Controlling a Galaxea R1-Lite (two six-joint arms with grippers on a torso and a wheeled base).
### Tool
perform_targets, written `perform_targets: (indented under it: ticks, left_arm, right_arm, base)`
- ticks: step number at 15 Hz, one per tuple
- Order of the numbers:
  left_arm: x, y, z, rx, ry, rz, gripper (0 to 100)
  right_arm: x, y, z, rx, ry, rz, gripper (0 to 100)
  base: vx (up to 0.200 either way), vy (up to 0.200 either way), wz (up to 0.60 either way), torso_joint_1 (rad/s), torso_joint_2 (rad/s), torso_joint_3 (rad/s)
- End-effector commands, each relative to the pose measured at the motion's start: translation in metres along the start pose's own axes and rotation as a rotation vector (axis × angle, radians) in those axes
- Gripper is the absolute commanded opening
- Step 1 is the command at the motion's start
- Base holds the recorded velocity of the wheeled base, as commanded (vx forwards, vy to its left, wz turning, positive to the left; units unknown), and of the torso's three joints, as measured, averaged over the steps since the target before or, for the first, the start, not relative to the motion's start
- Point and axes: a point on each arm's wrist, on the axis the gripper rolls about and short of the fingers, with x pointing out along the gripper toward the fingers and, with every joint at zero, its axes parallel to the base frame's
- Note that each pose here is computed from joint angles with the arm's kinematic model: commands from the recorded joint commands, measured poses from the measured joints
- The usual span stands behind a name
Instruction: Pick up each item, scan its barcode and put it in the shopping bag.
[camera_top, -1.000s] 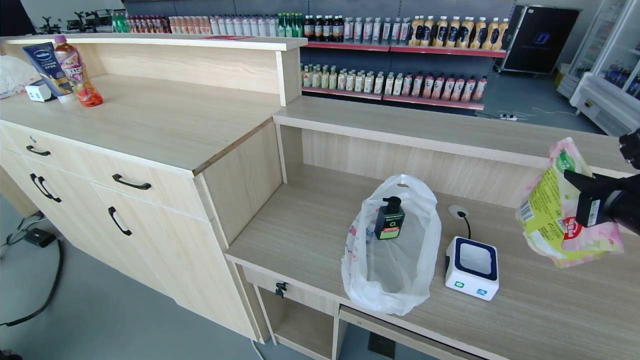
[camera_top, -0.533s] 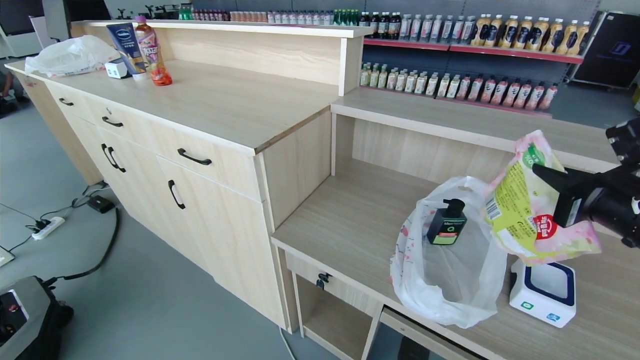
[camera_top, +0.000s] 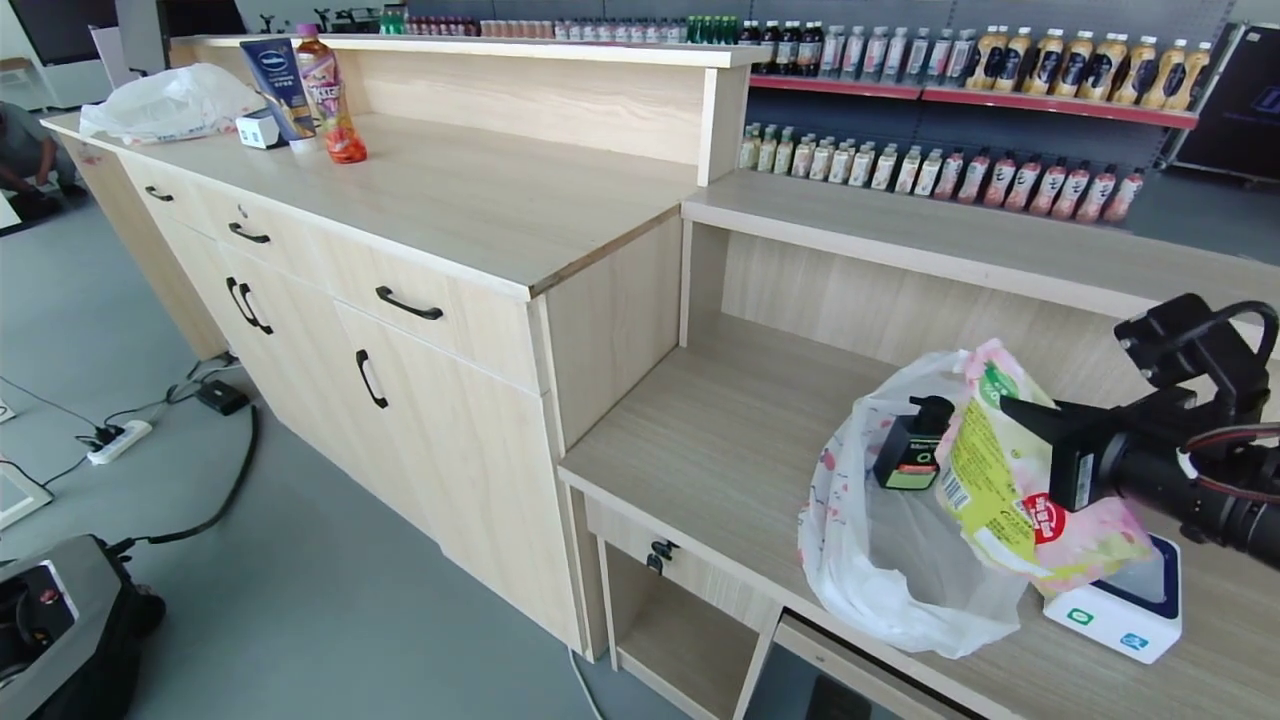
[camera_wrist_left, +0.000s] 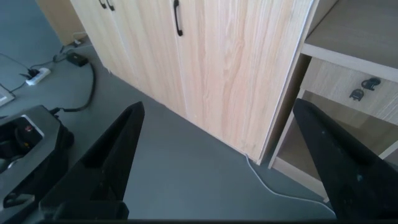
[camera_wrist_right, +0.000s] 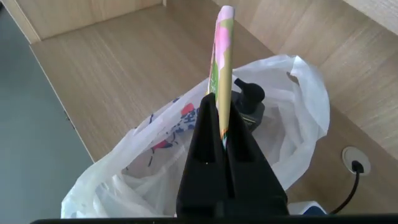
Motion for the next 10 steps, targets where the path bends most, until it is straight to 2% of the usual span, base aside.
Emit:
perform_targets:
  ticks: [1,7,10]
  left_arm:
    - [0.0,0.0,0.0,0.0,0.0,0.001,100]
    - [0.0,0.0,0.0,0.0,0.0,0.001,100]
    - [0.0,0.0,0.0,0.0,0.0,0.001,100]
  right_arm:
    - [0.01,0.001,-0.011,0.033,0.06,0.014,0]
    - [0.031,0.002,-0.023,0.08,0.109,0.025,0]
    - [0.048,0.004,-0.021,0.146,0.064,0.028,0]
  base:
    - [0.0,0.0,0.0,0.0,0.0,0.0]
    - [0.0,0.0,0.0,0.0,0.0,0.0]
    - [0.0,0.0,0.0,0.0,0.0,0.0]
